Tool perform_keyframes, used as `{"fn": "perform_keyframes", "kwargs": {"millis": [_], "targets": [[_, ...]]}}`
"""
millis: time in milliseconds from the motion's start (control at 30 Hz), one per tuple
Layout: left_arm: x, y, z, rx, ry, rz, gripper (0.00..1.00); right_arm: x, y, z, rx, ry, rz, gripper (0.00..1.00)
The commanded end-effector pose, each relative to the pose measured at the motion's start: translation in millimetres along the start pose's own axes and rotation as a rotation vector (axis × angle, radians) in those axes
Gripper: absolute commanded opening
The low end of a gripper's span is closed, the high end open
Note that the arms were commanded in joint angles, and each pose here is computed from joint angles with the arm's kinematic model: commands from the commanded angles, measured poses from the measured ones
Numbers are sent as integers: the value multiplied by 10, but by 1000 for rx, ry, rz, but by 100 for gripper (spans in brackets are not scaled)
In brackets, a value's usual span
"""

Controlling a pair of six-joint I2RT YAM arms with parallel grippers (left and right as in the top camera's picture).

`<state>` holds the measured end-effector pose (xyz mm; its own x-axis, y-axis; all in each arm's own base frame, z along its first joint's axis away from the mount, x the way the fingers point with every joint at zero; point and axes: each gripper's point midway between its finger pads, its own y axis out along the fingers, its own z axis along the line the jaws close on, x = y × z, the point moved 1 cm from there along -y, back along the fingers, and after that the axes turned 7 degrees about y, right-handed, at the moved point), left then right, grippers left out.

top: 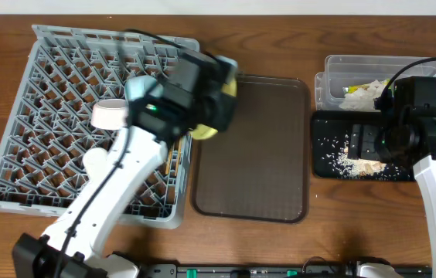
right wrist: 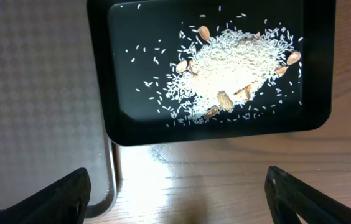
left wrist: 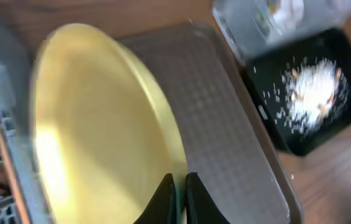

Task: Sort waste into correct bins and load items into the dishwasher
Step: 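Stand the yellow plate upright in the dish rack with the left gripper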

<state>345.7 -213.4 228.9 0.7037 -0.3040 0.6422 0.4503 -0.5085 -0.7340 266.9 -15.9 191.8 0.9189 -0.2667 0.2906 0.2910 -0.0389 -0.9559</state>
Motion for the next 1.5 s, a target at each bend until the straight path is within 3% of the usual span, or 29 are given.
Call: {"fn": "perform_keyframes", "kwargs": {"millis": [0,133,333,467,833,1100,1467], "targets": [[148,-190,98,-121,-80,-61,6,24,-42,-19,2,18,-18,88],[215,-318,309,-173,-144,-106,6,24,-42,-19,2,18,-18,88],[366,-568,189,-419,-156,-188,6,15,-42,-22,1,18,-14,87],[405,-639,163,-473,-171,-206,6,16,-42,-21,1,18,-14,87],[441,-711,384,-430,-191,-245,6,8,-42,-23,1,18,-11,87],[381,-630,599,-303,-228,-228,6,6,-42,-23,0,18,-10,87],[323,-552,819,-182,-401,-201,6,-3,-41,-25,0,18,-7,87]]}}
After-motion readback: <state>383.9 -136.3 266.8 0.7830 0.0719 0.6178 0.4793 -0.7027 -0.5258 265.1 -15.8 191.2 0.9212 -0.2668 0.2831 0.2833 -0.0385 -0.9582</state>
